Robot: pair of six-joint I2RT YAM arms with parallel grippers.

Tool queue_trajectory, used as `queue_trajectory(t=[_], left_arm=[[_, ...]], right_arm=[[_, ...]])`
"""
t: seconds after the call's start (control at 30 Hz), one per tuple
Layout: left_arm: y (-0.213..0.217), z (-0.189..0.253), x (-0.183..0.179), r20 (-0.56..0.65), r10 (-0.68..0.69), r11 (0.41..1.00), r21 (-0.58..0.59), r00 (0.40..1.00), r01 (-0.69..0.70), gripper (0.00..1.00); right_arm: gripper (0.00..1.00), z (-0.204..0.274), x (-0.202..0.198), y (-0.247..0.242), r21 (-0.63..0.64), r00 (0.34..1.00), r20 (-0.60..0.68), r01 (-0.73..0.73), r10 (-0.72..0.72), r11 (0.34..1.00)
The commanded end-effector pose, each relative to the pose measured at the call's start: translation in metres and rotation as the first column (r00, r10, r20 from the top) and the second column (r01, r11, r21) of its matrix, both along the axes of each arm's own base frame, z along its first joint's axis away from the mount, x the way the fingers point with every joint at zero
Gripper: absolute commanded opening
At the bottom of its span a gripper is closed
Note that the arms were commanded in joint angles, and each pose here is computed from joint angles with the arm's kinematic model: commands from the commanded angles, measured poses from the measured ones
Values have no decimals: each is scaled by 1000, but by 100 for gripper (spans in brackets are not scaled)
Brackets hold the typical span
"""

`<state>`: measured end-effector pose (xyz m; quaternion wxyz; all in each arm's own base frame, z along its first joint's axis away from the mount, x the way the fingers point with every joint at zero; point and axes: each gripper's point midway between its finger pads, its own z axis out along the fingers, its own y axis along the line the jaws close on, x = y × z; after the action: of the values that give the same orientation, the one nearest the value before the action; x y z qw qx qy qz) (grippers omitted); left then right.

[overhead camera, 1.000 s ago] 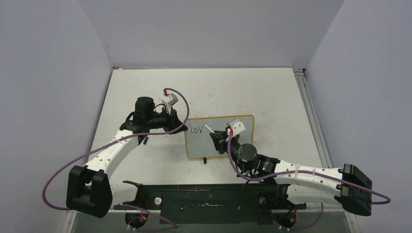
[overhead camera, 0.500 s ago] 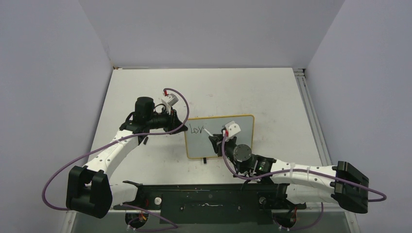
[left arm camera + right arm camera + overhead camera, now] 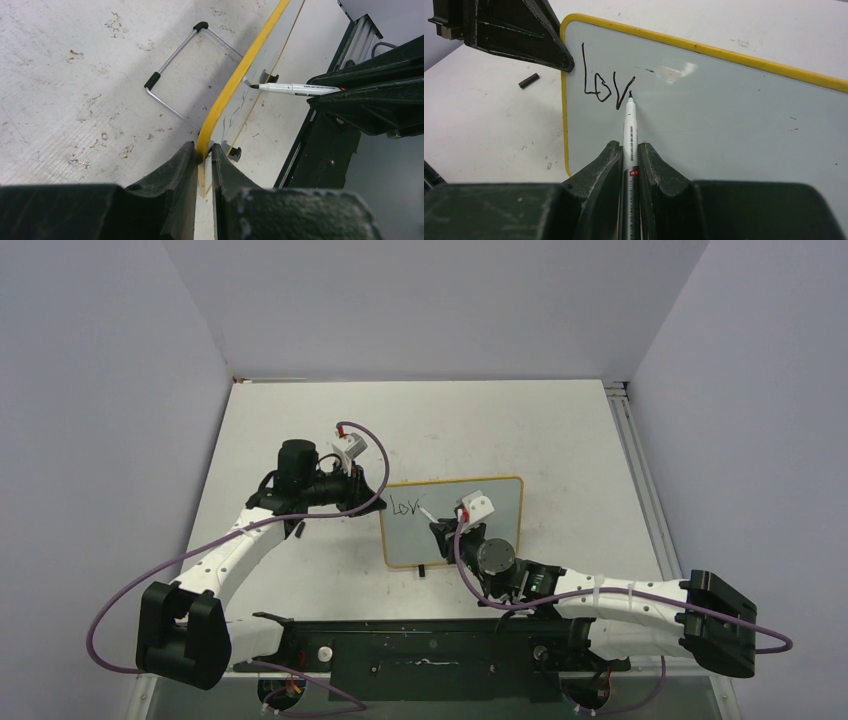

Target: Write a sentence on the whiteboard

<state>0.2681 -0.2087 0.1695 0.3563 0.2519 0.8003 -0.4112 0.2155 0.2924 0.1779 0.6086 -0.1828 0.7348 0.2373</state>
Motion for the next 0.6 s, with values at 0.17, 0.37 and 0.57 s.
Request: queue_trajectory(t=[0.17, 0.37, 0.57], left_arm=[[1, 11, 3, 45, 4, 1000, 0, 999, -4, 0], [1, 11, 2, 46, 2, 1000, -2, 999, -2, 0], [1, 12, 2, 48, 3, 1000, -2, 999, -3, 0]], right_arm=[[5, -4, 1, -19, 3, 998, -12, 63, -63, 998], [5, 7, 4, -23, 23, 996, 13, 83, -83, 996], [5, 20, 7, -14, 36, 996, 50, 66, -68, 997]])
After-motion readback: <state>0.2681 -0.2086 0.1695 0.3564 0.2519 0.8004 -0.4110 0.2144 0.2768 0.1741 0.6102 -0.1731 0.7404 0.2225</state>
